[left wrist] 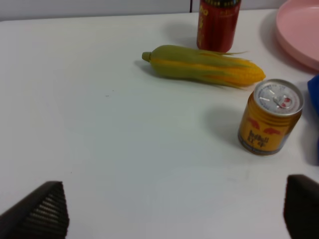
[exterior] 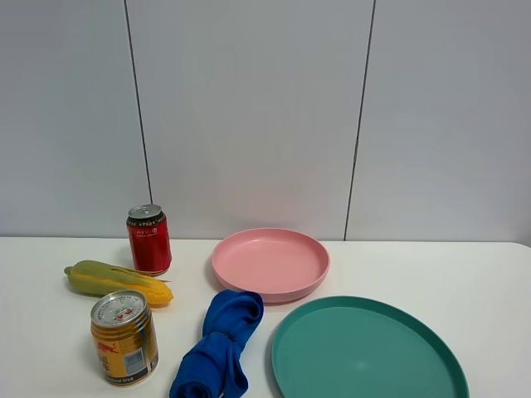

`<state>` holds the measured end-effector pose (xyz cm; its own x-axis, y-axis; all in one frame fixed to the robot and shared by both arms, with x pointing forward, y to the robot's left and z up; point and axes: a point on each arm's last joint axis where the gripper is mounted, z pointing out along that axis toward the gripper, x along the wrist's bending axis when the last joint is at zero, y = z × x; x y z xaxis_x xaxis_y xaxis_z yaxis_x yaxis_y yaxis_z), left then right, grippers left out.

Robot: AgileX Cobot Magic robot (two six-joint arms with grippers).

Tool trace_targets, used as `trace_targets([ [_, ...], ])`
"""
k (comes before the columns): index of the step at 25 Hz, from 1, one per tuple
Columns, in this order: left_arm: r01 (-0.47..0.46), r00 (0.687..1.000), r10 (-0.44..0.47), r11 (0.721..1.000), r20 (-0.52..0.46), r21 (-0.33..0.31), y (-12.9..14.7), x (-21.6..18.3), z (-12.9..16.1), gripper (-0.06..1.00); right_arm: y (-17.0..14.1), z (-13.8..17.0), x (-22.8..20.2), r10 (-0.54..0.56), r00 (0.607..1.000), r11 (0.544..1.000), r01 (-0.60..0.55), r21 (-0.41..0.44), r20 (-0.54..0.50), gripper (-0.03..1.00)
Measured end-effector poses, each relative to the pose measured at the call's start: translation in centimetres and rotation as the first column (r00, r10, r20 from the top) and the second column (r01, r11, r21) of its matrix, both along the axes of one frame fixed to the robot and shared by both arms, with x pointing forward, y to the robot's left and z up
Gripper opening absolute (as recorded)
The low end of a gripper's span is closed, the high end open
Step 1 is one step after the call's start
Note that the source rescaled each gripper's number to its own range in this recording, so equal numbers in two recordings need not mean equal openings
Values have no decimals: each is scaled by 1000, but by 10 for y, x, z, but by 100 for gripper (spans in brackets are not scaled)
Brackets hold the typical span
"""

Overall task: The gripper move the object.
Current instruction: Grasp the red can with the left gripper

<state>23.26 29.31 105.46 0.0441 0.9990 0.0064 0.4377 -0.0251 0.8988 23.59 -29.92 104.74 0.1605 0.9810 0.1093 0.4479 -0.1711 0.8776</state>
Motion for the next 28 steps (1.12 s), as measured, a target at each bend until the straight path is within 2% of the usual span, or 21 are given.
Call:
trace_targets([
  [1,0,1000,0,1000,0,0,0,0,0,62,0,0,0,0,1000,1000,0,0,0,100],
  [28,0,1000,0,1000,0,0,0,0,0,62,0,0,0,0,1000,1000,0,0,0,100],
])
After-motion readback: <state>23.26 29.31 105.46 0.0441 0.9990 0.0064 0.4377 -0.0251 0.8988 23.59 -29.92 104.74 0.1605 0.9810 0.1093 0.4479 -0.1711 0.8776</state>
